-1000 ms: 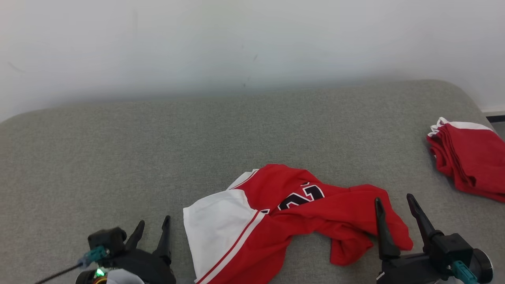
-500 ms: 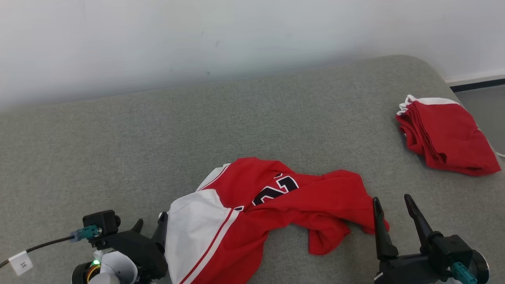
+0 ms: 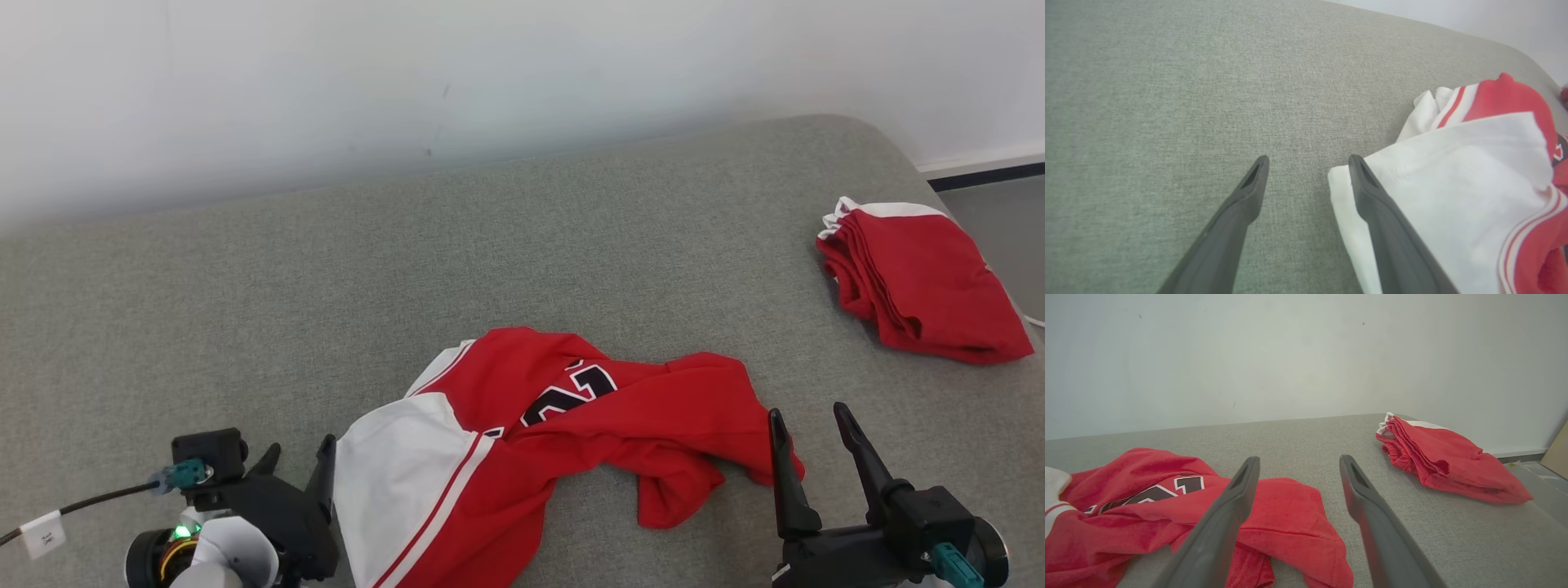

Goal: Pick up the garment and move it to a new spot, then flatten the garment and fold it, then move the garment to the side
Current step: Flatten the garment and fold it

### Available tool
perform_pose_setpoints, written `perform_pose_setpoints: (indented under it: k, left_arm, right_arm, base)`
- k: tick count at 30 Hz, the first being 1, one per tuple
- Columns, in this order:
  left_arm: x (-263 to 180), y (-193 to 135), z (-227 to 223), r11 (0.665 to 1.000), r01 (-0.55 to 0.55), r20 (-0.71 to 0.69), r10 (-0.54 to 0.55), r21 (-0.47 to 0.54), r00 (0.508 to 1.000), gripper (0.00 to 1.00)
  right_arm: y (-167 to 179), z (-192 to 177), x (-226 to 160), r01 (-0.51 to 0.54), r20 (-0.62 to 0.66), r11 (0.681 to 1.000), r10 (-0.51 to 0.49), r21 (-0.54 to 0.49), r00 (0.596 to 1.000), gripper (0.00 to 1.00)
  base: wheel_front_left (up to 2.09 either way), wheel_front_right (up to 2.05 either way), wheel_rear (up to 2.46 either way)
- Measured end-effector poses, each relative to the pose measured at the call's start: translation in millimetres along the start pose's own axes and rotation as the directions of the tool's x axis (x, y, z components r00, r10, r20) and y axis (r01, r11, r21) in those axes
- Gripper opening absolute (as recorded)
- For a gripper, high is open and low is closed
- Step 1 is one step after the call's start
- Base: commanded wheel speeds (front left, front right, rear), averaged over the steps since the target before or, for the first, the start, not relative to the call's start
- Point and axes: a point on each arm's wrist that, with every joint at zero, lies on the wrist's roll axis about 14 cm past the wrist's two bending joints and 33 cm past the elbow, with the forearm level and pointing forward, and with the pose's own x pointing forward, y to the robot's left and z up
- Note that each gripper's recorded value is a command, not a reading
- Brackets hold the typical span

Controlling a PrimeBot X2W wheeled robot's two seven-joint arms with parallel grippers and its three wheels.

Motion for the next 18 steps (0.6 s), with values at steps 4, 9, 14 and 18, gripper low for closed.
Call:
perform_pose_setpoints:
  k: [4, 9, 14, 18]
  left_arm:
    - [-4, -9, -3, 1.0, 0.016, 0.007, -0.016, -0.007, 1.0, 1.0]
    - [-8, -14, -14, 1.0, 0.028, -0.035, -0.029, -0.01, 0.999, 1.0]
    - [-6, -21, -25, 0.999, 0.04, -0.089, -0.042, -0.016, 0.995, 1.0]
    - [0, -20, -30, 0.999, 0.036, -0.124, -0.032, 0.026, 0.992, 1.0]
  right_arm:
    - [1, 0, 0, -0.002, -0.002, 1.0, 0.002, 0.001, 1.0, 1.0]
    - [3, -1, 2, -0.01, -0.005, 1.0, 0.01, 0.001, 1.0, 1.0]
    - [5, -2, 3, -0.015, -0.009, 1.0, 0.015, 0.0, 1.0, 1.0]
    - [6, -4, 5, -0.017, -0.012, 1.0, 0.017, 0.0, 1.0, 1.0]
  base:
    - [0.0, 0.0, 0.0]
    - [0.0, 0.0, 0.0]
    - [0.0, 0.0, 0.0]
    - [0.0, 0.0, 0.0]
